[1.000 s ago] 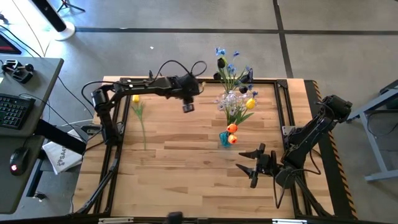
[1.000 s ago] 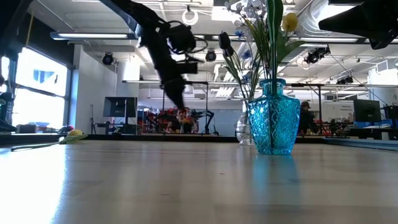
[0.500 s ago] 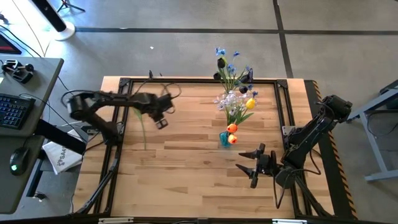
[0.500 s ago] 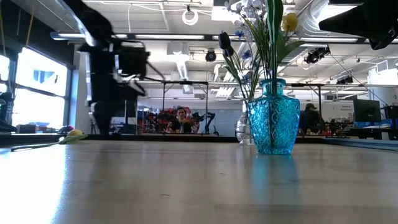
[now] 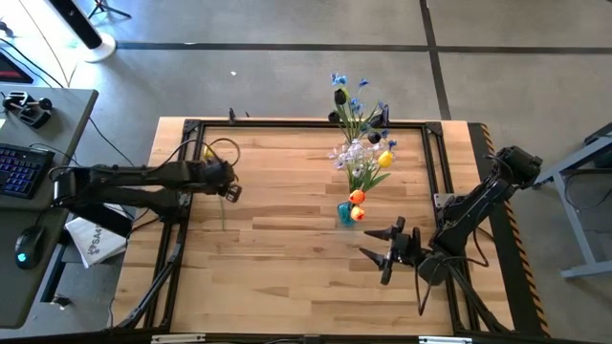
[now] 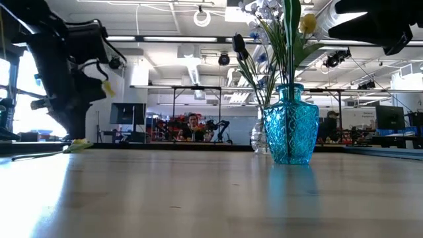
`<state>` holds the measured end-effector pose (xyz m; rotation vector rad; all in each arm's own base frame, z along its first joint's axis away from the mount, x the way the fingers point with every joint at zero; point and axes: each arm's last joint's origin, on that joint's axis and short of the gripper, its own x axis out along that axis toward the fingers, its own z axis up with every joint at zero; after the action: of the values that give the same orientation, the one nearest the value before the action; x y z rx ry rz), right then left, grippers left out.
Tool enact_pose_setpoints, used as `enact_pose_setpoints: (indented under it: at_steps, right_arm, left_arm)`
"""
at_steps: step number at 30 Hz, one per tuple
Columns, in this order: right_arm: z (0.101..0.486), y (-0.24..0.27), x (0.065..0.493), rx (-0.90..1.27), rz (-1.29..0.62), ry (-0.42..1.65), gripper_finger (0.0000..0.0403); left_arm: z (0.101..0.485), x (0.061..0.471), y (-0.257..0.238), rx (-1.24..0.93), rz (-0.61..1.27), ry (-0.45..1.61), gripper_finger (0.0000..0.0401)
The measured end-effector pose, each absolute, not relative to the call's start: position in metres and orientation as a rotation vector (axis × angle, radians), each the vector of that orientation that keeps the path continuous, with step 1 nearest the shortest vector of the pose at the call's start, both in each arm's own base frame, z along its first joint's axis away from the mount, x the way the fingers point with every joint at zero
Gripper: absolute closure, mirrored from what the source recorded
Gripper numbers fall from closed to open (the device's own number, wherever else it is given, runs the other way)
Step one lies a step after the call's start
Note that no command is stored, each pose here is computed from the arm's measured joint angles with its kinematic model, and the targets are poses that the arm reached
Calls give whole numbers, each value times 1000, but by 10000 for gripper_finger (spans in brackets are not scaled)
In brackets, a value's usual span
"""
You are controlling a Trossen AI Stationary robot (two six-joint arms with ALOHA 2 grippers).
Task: Sort flowers into vase by color
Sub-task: Put the yellow tulip into the blue flower vase
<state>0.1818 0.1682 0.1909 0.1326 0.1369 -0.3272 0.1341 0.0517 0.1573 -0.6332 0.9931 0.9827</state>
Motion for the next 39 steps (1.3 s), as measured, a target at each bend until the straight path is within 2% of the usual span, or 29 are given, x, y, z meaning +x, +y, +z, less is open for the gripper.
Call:
enact_pose_setpoints:
  at_steps: [2,4,14,20,24,29,35,39]
  right_arm:
    - [191,167,183,135,-321,142,171]
    - [191,166,184,136,-324,144,171]
    - [190,165,185,129,-327,148,171]
    - [190,165,185,129,-327,148,171]
    - [190,165,185,129,-327,148,171]
    - [190,165,185,129,-328,148,171]
    - [190,165,185,135,-328,147,171]
    - [189,166,187,149,-266,176,171]
  left_arm:
    - [155,130,51,-738,1091,887,349]
    - [148,125,50,-772,1164,866,348]
    - [125,109,46,-868,1289,865,299]
    - [123,110,45,-838,1248,872,309]
    - [122,116,41,-807,1157,875,346]
    - [125,138,29,-827,876,845,395]
    - [133,174,4,-773,541,669,399]
    - [141,187,-14,-732,396,551,400]
